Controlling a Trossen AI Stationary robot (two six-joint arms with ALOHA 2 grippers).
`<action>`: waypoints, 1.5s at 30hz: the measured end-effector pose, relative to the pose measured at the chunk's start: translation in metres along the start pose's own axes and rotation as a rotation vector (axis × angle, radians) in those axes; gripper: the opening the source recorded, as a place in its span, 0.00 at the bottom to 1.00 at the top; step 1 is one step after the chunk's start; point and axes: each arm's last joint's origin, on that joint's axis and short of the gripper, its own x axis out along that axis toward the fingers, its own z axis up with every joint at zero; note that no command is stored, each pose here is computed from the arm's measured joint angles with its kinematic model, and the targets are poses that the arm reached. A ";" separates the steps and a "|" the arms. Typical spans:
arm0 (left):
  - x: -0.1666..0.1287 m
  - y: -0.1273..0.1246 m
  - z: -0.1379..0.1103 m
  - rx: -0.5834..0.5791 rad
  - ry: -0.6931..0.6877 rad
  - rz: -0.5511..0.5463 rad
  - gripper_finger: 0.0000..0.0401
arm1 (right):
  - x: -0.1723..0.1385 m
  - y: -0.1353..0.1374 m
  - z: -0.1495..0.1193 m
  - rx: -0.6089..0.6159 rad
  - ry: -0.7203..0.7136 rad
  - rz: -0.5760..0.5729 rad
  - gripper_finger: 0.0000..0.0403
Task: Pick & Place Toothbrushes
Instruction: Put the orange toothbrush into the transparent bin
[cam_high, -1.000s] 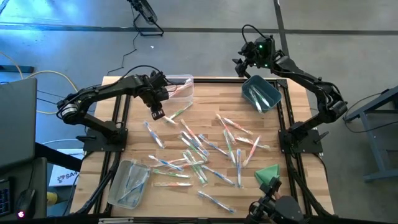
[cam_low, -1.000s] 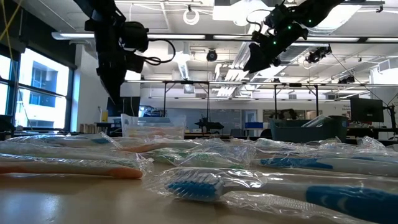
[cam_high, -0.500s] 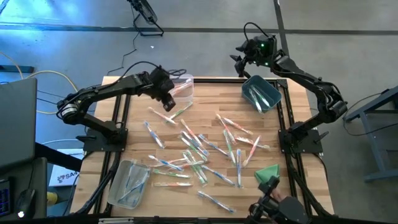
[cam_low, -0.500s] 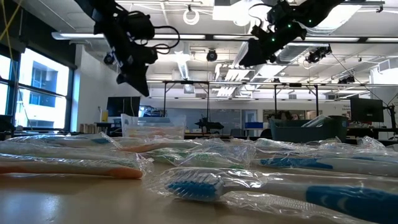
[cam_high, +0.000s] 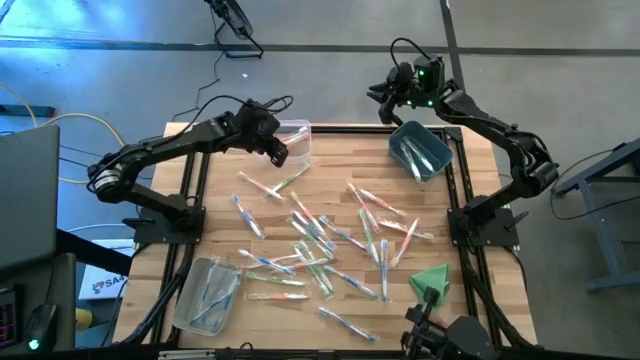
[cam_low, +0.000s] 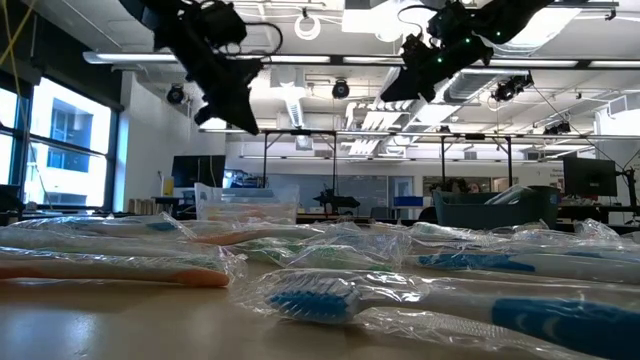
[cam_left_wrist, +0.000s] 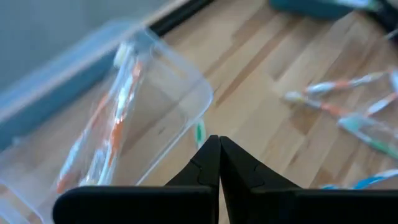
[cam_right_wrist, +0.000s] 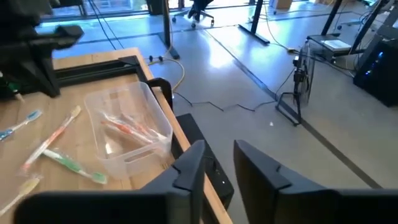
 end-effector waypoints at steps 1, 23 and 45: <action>-0.005 -0.001 0.001 0.004 -0.017 0.002 0.00 | 0.000 0.000 0.000 0.005 0.001 0.002 0.16; -0.024 -0.011 -0.045 0.062 -0.199 0.029 0.00 | -0.002 0.000 -0.001 0.057 -0.026 0.143 0.01; -0.026 -0.005 -0.066 0.183 -0.053 0.077 0.00 | -0.002 0.001 -0.001 0.057 -0.023 0.137 0.01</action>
